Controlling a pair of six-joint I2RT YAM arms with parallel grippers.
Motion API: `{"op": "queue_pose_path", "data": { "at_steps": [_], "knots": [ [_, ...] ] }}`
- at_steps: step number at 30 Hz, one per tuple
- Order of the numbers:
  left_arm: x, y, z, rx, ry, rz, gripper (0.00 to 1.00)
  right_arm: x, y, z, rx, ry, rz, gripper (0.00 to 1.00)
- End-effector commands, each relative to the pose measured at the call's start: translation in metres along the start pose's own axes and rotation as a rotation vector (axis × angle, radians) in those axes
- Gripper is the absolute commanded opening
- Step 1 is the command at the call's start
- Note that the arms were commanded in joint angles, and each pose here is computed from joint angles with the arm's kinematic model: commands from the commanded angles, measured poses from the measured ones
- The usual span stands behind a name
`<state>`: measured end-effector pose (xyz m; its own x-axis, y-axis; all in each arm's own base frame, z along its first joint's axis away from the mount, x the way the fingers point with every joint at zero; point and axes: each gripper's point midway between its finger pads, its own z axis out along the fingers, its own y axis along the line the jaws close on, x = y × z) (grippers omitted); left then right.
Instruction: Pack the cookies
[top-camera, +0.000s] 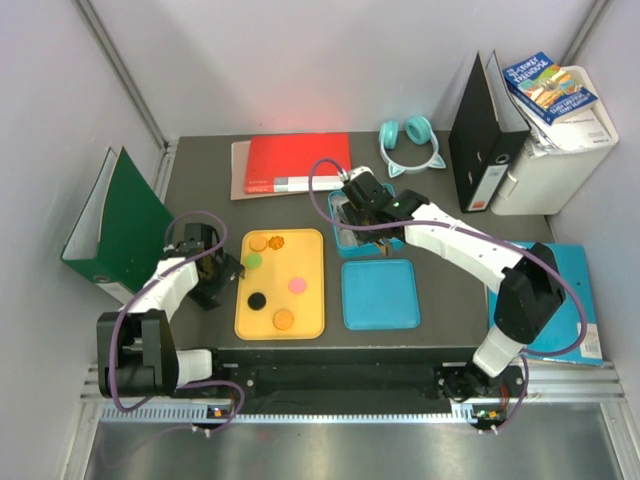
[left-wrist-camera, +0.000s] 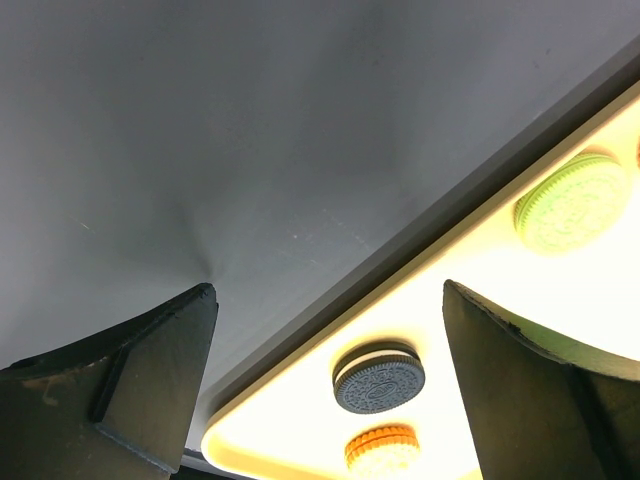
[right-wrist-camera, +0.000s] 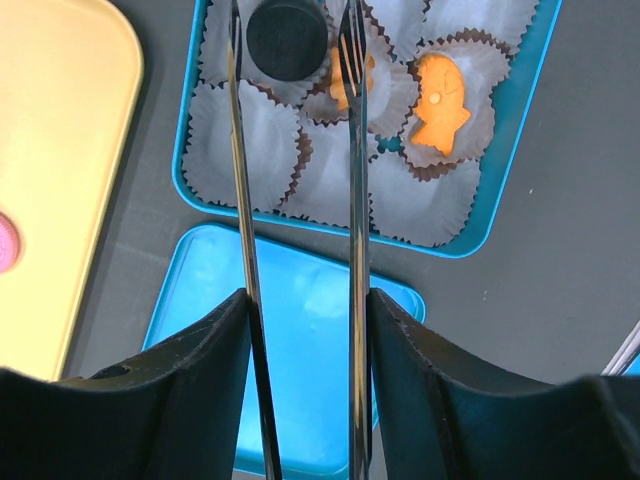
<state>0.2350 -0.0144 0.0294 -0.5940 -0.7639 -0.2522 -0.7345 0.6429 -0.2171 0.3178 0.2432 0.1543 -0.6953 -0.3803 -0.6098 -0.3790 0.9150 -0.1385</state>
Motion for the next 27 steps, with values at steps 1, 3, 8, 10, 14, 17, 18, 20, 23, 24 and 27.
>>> {"op": "queue_pose_path", "data": {
  "at_steps": [1, 3, 8, 10, 14, 17, 18, 20, 23, 24, 27],
  "knots": [
    [-0.005, -0.003, 0.002, 0.014, -0.017, 0.000, 0.98, -0.015, 0.003, 0.003, -0.008, -0.046, 0.029, 0.50],
    [-0.005, -0.003, 0.002, 0.014, -0.018, -0.002, 0.98, -0.017, 0.004, 0.002, -0.013, -0.053, 0.030, 0.52],
    [-0.006, -0.002, 0.001, 0.010, -0.022, -0.002, 0.98, -0.027, 0.004, -0.013, -0.029, -0.087, 0.045, 0.52],
    [-0.007, -0.002, 0.001, 0.010, -0.027, -0.002, 0.98, -0.035, 0.010, -0.034, -0.069, -0.143, 0.034, 0.52],
    [-0.010, -0.004, 0.000, 0.008, -0.036, -0.010, 0.98, -0.031, 0.062, -0.070, -0.175, -0.197, -0.098, 0.52],
    [-0.012, -0.006, -0.001, 0.008, -0.036, -0.015, 0.98, -0.017, 0.098, -0.081, -0.240, -0.181, -0.178, 0.52],
    [-0.015, -0.007, -0.002, 0.004, -0.042, -0.016, 0.98, -0.008, 0.120, -0.089, -0.279, -0.179, -0.225, 0.52],
    [-0.016, -0.005, -0.003, -0.008, -0.046, -0.019, 0.98, 0.006, 0.143, -0.089, -0.323, -0.157, -0.266, 0.52],
    [-0.021, -0.003, -0.006, -0.016, -0.068, -0.033, 0.98, 0.025, 0.174, -0.095, -0.379, -0.140, -0.337, 0.52],
    [-0.021, -0.001, -0.006, -0.021, -0.069, -0.036, 0.98, 0.030, 0.182, -0.098, -0.397, -0.138, -0.357, 0.52],
    [-0.022, 0.001, -0.008, -0.020, -0.072, -0.042, 0.98, 0.042, 0.201, -0.103, -0.437, -0.126, -0.405, 0.54]
  ]
}}
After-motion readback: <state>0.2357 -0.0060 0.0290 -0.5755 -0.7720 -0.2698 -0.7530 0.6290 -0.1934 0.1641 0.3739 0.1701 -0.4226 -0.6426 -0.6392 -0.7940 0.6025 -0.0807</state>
